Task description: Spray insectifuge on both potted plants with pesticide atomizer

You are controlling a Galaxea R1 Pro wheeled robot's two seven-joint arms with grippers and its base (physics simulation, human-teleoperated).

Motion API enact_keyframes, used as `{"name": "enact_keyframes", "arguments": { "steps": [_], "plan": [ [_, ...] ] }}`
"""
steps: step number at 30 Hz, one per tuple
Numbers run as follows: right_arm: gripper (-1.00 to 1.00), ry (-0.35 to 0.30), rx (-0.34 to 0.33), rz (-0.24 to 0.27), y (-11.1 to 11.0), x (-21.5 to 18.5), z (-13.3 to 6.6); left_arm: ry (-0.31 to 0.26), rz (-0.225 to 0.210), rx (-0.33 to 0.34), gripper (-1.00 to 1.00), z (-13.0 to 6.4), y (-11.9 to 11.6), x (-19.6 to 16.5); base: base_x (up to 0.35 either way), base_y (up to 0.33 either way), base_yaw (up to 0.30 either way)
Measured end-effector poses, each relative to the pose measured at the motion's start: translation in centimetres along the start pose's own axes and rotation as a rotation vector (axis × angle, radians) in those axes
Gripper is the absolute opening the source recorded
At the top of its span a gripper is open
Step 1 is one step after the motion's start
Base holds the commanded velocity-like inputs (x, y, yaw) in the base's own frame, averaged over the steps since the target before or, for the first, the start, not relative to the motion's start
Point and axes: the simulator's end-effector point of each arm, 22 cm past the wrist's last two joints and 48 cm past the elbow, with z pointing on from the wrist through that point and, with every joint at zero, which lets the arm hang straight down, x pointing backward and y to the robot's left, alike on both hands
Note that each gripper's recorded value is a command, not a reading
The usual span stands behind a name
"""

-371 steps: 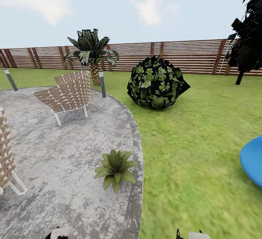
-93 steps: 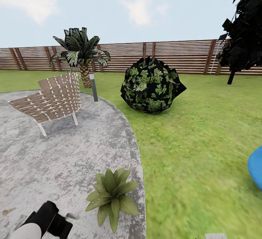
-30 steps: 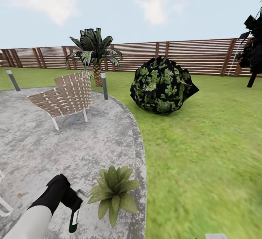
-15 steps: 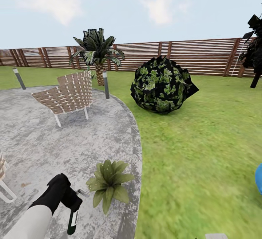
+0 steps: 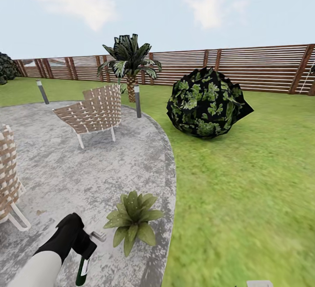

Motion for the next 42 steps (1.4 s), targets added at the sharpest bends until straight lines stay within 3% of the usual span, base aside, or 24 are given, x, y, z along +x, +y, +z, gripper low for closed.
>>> {"name": "enact_keyframes", "arguments": {
  "steps": [4,8,11,18,23,35,38,42],
  "plan": [
    [1.00,-0.001,-0.001,0.000,0.1,0.0,0.0,0.014,-0.008,-0.060,-1.00,0.9,0.7,0.8,0.000,0.000,0.030],
    [1.00,-0.001,0.000,0.001,0.1,0.0,0.0,0.072,-0.013,-0.047,-1.00,3.0,-0.5,3.0,0.000,0.000,0.221],
    [1.00,-0.002,0.000,0.001,0.0,-0.1,0.0,0.072,-0.017,-0.045,-1.00,3.6,-1.2,3.0,0.000,0.000,0.266],
    [1.00,-0.004,0.003,-0.001,-0.1,-0.1,0.0,0.073,-0.023,-0.092,-1.00,3.7,-0.2,3.1,0.061,-0.115,0.066],
    [1.00,-0.004,0.004,-0.002,-0.2,-0.1,0.1,0.037,-0.081,-0.078,-1.00,3.5,0.1,2.7,-0.122,-0.223,0.002],
    [1.00,-0.003,0.002,0.001,0.0,-0.1,0.0,0.031,-0.102,-0.106,-1.00,3.3,1.2,2.9,-0.143,-0.053,0.112],
    [1.00,-0.003,0.002,0.001,0.0,-0.1,0.0,0.018,-0.132,-0.101,-1.00,3.3,1.2,2.9,-0.002,0.000,0.275],
    [1.00,-0.003,0.003,0.001,0.0,-0.1,0.0,0.006,-0.172,-0.175,-1.00,3.1,3.0,3.1,0.000,0.000,0.276]
  ]
}}
